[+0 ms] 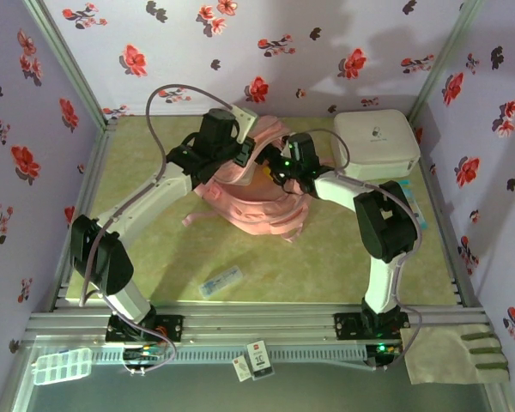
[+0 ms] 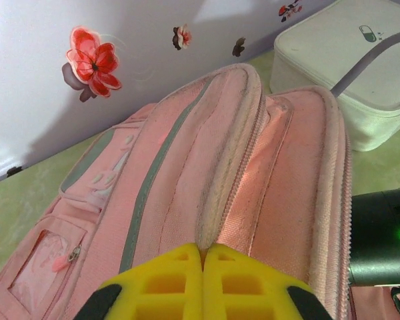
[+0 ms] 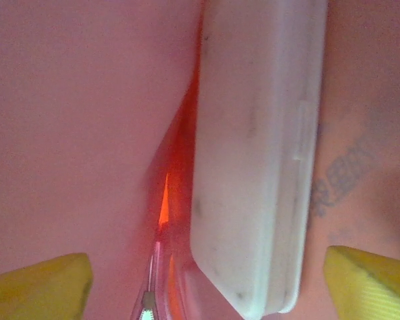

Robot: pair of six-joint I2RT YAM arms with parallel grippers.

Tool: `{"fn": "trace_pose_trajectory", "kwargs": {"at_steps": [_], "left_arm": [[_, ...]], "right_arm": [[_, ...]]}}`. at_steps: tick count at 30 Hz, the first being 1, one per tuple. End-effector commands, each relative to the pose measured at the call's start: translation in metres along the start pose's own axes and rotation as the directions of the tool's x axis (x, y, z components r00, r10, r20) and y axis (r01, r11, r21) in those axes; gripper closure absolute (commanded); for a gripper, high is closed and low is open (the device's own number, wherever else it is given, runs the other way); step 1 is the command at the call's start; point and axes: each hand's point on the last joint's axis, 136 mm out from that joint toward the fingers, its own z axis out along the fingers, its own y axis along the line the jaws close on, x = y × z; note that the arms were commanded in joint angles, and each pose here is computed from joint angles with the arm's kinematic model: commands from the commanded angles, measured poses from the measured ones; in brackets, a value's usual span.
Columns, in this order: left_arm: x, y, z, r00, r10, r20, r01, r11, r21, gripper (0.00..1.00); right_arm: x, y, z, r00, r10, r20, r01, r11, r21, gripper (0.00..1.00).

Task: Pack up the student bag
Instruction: Place the glasses case in the student bag, then close the student bag at the top-center of the table.

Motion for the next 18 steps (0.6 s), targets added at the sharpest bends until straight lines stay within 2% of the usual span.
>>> {"fn": "trace_pose_trajectory", "kwargs": {"at_steps": [1, 7, 18], "left_arm": [[-0.064, 0.004, -0.026, 0.98, -0.037, 0.197, 0.037, 0.999, 0.003, 1.0], [-0.061, 0.003, -0.023, 0.982, -0.044, 0.185, 0.044, 0.999, 0.004, 1.0], [-0.056, 0.003, -0.017, 0.985, -0.044, 0.169, 0.043, 0.999, 0.006, 1.0]], "right_arm": [[0.001, -0.007, -0.006, 0.999, -0.016, 0.031, 0.014, 0.998, 0.056, 0.21], [0.008, -0.019, 0.008, 1.0, -0.015, 0.016, 0.013, 0.995, 0.099, 0.44], [0.01, -0.01, 0.058, 0.999, 0.019, 0.033, -0.019, 1.0, 0.012, 0.7]]}}
